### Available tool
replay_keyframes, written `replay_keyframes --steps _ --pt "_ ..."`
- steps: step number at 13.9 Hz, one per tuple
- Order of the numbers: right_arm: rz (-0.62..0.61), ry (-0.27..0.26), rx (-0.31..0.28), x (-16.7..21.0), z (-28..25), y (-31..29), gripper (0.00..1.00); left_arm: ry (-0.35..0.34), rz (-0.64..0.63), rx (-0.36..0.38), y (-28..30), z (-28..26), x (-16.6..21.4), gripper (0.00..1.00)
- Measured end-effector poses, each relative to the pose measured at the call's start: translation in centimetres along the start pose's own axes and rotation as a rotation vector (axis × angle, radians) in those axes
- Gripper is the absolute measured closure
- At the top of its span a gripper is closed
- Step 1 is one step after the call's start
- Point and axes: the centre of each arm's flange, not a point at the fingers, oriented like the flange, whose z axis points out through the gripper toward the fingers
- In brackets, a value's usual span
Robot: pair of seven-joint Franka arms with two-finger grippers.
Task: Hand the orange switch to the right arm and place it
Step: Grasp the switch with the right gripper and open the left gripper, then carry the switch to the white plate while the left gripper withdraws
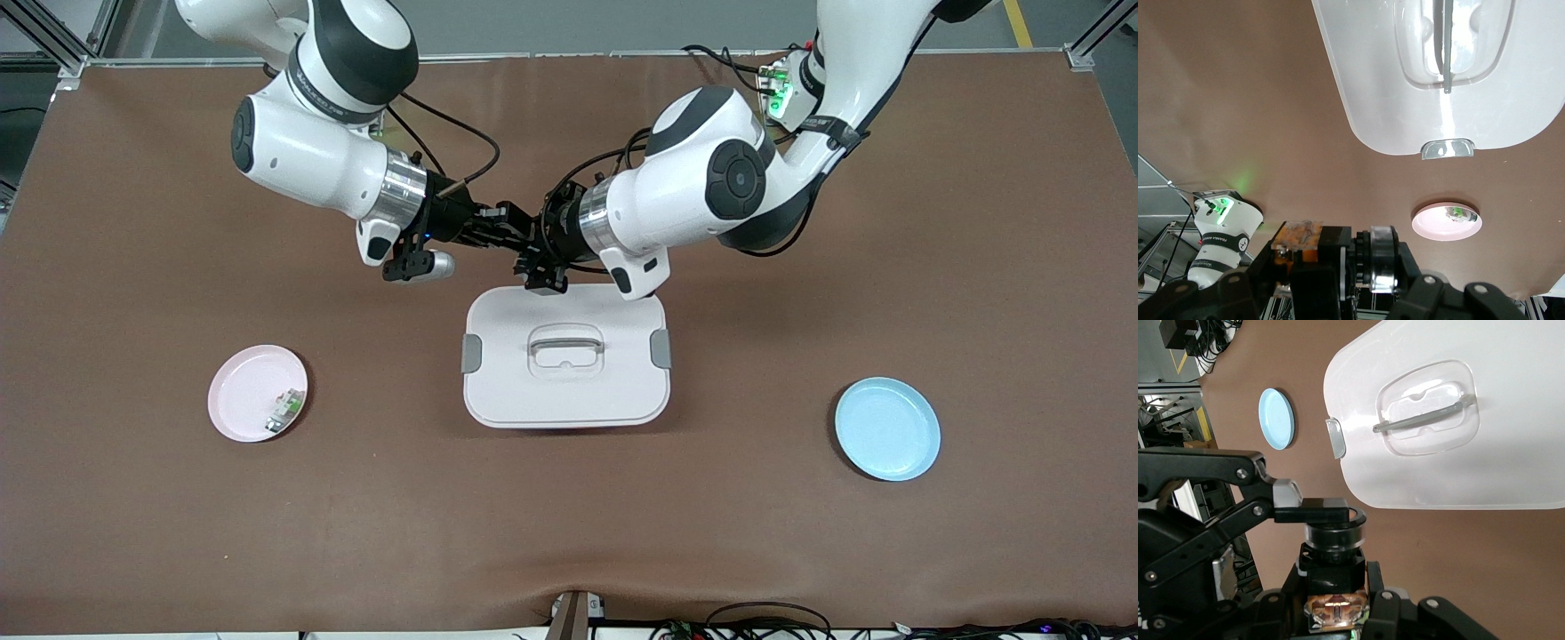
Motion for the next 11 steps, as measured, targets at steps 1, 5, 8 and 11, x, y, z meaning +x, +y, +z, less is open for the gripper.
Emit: replay_keyframes --steps 1,5,8,11 --pt "0.0 0.0 0.0 0.0 0.0 0.0 0.59 0.0 0.0 0.0 0.0 0.0 0.0 0.27" --pt "0.002 0.0 0.0 0.0 0.0 0.0 0.59 0.0 0.002 0.0 0.0 0.0 0.0 0.26" --pt "0.023 -0.001 -0.003 0.2 0.1 0.2 0.59 -0.009 0.013 -0.014 -0.2 -0.9 -0.9 0.01" --pt "0.028 0.004 -0.002 0.4 -0.1 0.4 0.59 -0.011 0.024 -0.033 -0.5 -2.0 -1.6 0.0"
